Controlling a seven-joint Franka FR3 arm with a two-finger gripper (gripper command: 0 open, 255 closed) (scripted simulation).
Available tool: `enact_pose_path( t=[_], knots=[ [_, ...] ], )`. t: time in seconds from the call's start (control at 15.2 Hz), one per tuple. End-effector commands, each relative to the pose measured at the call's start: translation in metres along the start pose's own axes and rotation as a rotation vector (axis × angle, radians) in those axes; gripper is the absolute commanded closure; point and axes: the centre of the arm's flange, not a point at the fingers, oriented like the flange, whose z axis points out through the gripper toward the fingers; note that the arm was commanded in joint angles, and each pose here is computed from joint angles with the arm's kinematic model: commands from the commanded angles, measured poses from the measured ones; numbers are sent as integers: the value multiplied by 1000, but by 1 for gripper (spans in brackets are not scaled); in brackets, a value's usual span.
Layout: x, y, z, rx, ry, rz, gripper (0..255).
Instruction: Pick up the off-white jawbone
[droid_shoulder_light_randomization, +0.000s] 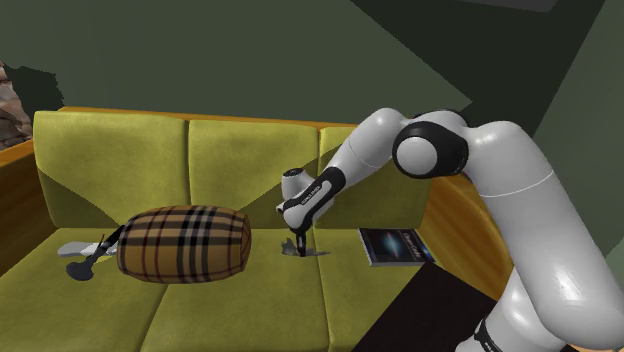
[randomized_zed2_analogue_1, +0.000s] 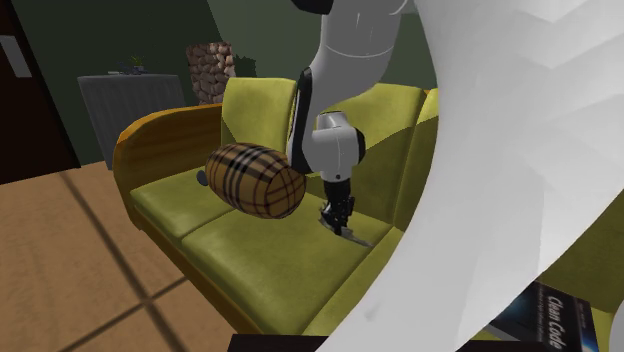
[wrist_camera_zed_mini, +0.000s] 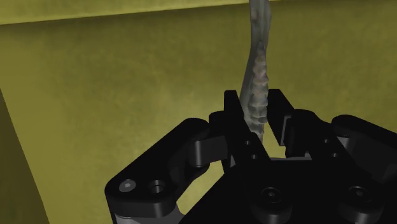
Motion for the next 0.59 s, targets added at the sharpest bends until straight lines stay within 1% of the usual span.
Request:
enact_pose_path(
  t=[0.0,0.4,0.53],
  knots=[
    [-3,0,-9,0,0,0,255],
    [-8,0,-40,0,0,0,255],
    [-8,0,-41,0,0,0,255]
  ],
)
